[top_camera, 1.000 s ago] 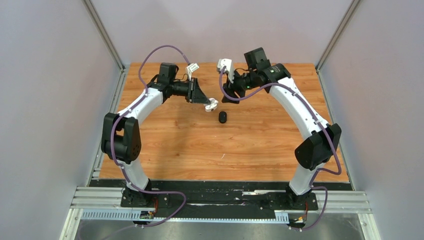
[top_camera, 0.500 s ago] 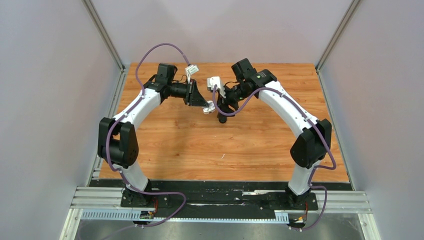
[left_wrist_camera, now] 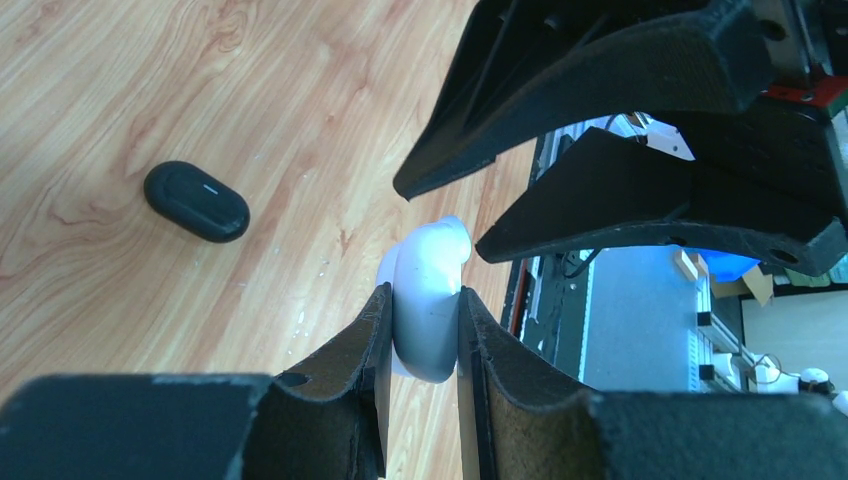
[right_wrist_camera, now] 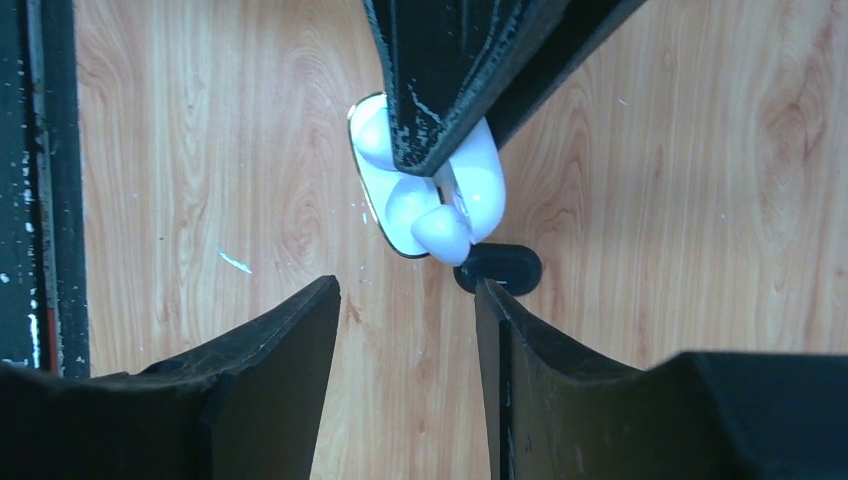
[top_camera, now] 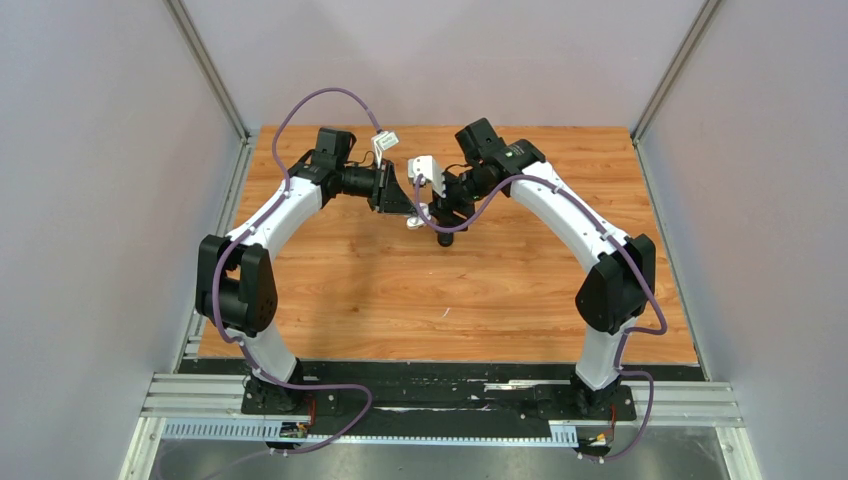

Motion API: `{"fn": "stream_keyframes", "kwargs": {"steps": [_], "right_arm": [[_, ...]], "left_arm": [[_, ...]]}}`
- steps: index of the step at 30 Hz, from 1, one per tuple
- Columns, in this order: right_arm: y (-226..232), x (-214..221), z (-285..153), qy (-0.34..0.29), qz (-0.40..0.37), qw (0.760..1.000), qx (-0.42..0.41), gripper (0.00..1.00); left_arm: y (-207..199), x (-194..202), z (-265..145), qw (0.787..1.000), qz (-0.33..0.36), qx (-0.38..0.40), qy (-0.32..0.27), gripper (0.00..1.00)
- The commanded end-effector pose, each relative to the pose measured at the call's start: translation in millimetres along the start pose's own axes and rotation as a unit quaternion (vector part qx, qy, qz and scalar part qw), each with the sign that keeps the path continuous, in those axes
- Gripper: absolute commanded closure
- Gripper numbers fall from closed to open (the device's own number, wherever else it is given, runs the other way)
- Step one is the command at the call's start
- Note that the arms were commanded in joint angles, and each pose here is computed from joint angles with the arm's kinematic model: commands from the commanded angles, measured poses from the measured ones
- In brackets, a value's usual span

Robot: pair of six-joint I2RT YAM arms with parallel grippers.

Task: Insert the wireless bluetooth earbuds into the charging case
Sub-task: Adjust the earbud with the charging case.

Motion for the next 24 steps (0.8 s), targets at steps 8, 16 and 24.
{"fn": "stream_keyframes", "kwargs": {"steps": [8,16,24], "right_arm": [[-6,-37,2,-0.024,-0.049,0.998,0.044,0.47],[11,-40,7,-0.011,-0.066,0.997,0.044,0.50],[5,-34,9,0.019,-0.043,0.996,0.079,0.51]], "left_arm": [[-6,-11,-2,1.000,-0.004,-0.025,-0.012,1.00],[8,-7,0,0.995,-0.049,-0.082,-0.016,1.00],[16,-11,-1,0.991,-0.061,-0.117,-0.022,1.00]]}}
Point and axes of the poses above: each gripper's point midway between its finger pads, its own z axis out along the fingers, its own y axis along the line the jaws close on, x = y × z, the point moved 6 cm from there along -z, back along the fingers, and after that the axes turned 5 degrees about z, right-handed, at the moved point
